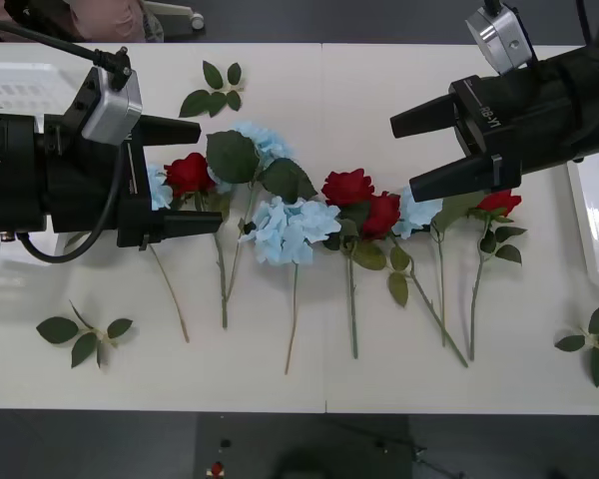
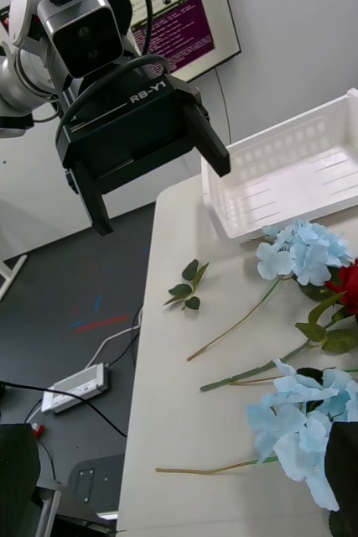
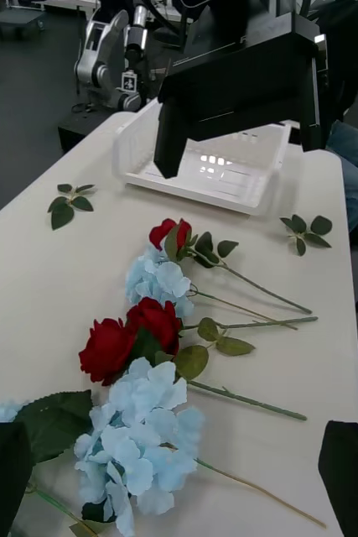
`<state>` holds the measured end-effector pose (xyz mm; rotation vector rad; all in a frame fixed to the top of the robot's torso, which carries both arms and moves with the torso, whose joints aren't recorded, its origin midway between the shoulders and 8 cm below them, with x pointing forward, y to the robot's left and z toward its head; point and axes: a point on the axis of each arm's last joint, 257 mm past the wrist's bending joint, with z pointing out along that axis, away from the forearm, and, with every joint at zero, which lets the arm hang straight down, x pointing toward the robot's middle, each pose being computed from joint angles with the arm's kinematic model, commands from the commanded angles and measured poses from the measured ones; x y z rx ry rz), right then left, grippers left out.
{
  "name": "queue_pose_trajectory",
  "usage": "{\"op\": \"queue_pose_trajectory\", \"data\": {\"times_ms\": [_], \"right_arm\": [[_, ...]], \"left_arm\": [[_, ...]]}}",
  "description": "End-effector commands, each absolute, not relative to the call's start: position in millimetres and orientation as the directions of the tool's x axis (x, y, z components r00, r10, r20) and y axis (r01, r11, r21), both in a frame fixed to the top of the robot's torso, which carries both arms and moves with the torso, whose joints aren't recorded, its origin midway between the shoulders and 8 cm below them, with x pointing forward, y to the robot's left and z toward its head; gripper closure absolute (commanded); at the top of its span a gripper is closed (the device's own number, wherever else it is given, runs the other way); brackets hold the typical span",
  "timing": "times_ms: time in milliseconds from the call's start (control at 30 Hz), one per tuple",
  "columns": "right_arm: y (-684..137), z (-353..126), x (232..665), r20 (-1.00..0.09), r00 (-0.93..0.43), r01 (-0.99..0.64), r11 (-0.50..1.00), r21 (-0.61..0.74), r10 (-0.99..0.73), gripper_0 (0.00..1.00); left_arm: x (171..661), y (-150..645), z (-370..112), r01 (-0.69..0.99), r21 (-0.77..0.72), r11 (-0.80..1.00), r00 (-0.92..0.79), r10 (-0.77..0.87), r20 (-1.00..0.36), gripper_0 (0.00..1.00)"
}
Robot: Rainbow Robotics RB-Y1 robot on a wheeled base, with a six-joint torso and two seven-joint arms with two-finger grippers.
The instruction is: Put the red flowers into the right box and the blue flowers into the left box
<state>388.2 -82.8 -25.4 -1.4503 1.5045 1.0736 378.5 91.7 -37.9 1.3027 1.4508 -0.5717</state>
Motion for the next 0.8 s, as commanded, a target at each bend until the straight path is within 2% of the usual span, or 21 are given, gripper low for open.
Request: {"op": "queue_pose_trajectory", "data": {"times_ms": [33, 533, 567, 700, 800], "right_arm": [[-79.7, -11.4, 388.3, -0.939, -0.008, -1.000, -0.019, 0.016, -0.345, 0.00], [-79.7, -11.4, 388.3, -0.939, -0.008, -1.000, -0.019, 0.016, -0.345, 0.00], [-81.2, -59.7, 380.8, -0.927, -0.111, -0.993, -0.008, 0.122, -0.358, 0.00], [-87.5, -68.3, 383.1, -0.917, -0.105, -0.994, 0.004, 0.112, -0.384, 0.00], [-100.1, -66.8, 381.6, -0.900, -0.091, -0.995, -0.001, 0.101, -0.427, 0.00]], "left_arm": [[372.1, 80.6, -22.0, 0.920, 0.262, 0.292, 0.145, 0.366, -0.919, 0.00], [372.1, 80.6, -22.0, 0.920, 0.262, 0.292, 0.145, 0.366, -0.919, 0.00], [372.1, 80.6, -22.0, 0.920, 0.262, 0.292, 0.145, 0.366, -0.919, 0.00], [372.1, 80.6, -22.0, 0.920, 0.262, 0.292, 0.145, 0.366, -0.919, 0.00], [376.1, 86.7, -39.5, 0.926, 0.197, 0.322, 0.076, 0.353, -0.933, 0.00]]}}
